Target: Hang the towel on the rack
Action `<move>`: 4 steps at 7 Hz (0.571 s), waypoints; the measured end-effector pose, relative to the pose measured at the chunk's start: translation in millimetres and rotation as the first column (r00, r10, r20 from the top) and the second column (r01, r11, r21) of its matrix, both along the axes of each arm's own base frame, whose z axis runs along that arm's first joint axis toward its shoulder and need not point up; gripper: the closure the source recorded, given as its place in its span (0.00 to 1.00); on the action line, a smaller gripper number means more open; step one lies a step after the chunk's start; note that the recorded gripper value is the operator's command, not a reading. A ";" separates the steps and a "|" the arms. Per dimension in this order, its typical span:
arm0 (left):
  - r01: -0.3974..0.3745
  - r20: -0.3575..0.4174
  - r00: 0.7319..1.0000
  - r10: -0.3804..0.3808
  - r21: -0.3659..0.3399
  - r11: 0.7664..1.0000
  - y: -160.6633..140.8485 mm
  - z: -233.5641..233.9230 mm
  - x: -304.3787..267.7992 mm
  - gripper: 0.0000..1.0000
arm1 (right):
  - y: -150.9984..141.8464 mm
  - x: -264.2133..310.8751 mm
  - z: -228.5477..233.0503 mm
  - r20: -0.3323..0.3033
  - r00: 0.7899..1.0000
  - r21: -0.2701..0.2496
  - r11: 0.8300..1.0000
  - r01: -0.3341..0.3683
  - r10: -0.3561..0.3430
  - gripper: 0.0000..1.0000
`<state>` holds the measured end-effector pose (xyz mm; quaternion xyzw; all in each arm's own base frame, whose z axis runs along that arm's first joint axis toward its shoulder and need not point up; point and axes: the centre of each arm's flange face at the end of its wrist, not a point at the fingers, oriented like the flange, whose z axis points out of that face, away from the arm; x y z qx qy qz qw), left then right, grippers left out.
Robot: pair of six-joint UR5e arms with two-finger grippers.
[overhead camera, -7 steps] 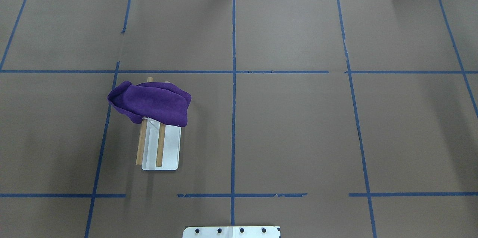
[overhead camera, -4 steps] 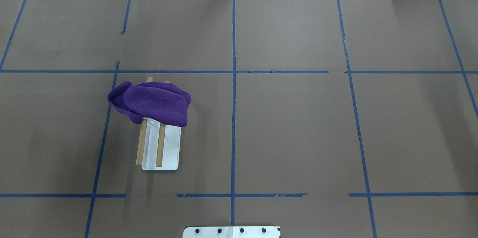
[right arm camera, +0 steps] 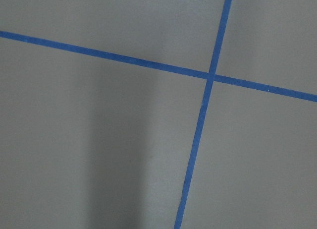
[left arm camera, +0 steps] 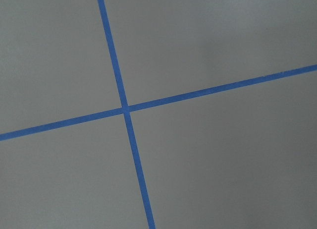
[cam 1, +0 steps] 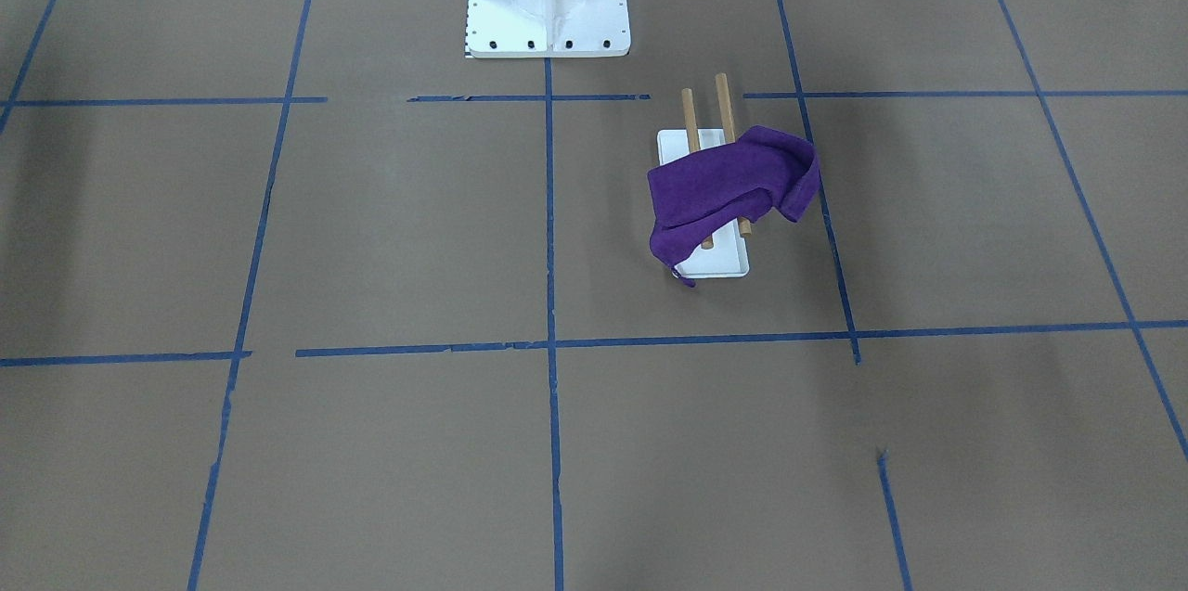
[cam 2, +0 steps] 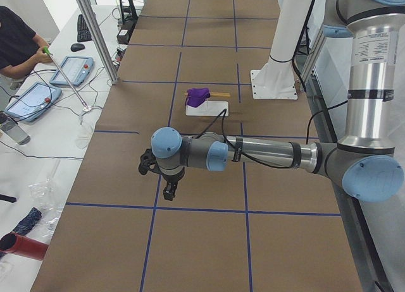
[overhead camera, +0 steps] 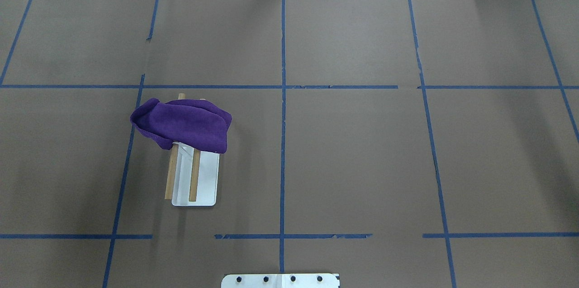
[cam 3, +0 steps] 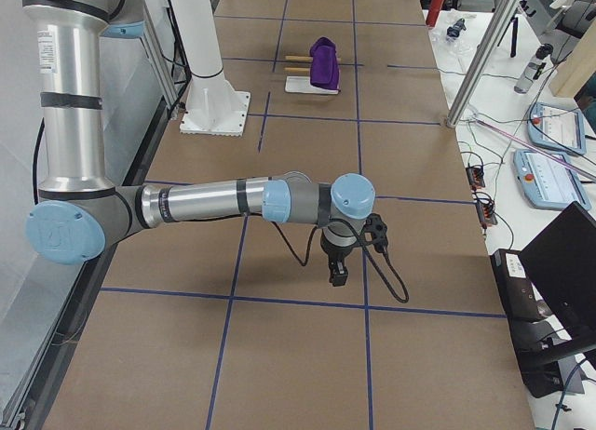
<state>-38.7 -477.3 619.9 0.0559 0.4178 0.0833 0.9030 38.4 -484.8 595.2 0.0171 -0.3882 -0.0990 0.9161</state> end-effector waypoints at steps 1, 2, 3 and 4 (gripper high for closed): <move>0.001 0.001 1.000 -0.001 -0.015 1.000 12.1 7.4 -1.5 0.00 | -3.7 -8.0 -3.4 -0.009 1.000 -0.002 1.000 0.007 -0.007 0.00; 0.002 0.001 1.000 -0.002 -0.016 1.000 20.7 7.1 -2.2 0.00 | -5.3 -13.1 -3.0 -0.023 1.000 -0.008 1.000 0.011 -0.011 0.00; 0.004 0.000 1.000 -0.004 0.000 1.000 23.7 -2.0 -2.9 0.00 | -4.8 -15.1 -1.5 -0.029 1.000 -0.018 1.000 0.007 -0.008 0.00; 0.007 0.000 1.000 -0.007 0.019 1.000 25.6 -13.4 -3.3 0.00 | -2.7 -16.0 1.1 -0.030 1.000 -0.028 1.000 0.004 -0.005 0.00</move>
